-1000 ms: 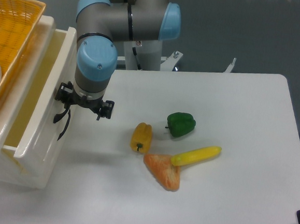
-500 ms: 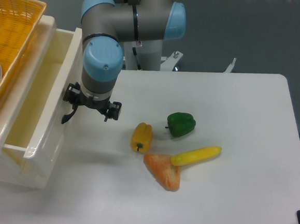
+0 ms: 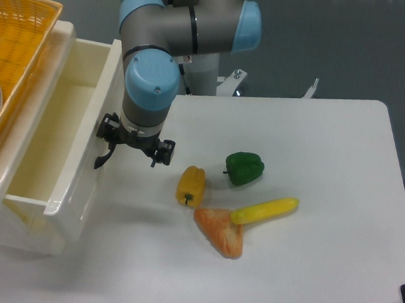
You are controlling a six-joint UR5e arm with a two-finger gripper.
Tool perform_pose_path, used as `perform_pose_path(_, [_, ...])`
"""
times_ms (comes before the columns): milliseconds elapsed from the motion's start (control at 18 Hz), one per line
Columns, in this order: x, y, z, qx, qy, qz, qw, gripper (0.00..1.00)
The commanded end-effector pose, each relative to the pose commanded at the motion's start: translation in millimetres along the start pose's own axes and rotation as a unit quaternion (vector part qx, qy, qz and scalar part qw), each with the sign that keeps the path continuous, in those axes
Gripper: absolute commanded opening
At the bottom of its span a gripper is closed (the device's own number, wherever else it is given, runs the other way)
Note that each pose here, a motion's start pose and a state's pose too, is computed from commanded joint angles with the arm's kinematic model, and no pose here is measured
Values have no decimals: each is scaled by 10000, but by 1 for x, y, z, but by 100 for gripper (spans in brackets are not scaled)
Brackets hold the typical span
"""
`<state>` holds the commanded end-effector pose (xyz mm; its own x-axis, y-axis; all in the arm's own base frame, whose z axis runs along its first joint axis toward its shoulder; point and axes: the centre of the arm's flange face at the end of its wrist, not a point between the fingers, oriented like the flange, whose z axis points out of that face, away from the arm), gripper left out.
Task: Slide the top white drawer open
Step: 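Pull the upper drawer outward from the cabinet by its handle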
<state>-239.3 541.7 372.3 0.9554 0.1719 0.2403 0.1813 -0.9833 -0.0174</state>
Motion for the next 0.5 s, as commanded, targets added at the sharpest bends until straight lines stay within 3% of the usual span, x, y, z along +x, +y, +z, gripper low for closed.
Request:
perform_pose_path(389, [-15, 2, -9, 51, -58, -78, 9999, 100])
perform_pose_path(500, [-19, 6, -9, -73, -215, -93, 9997, 100])
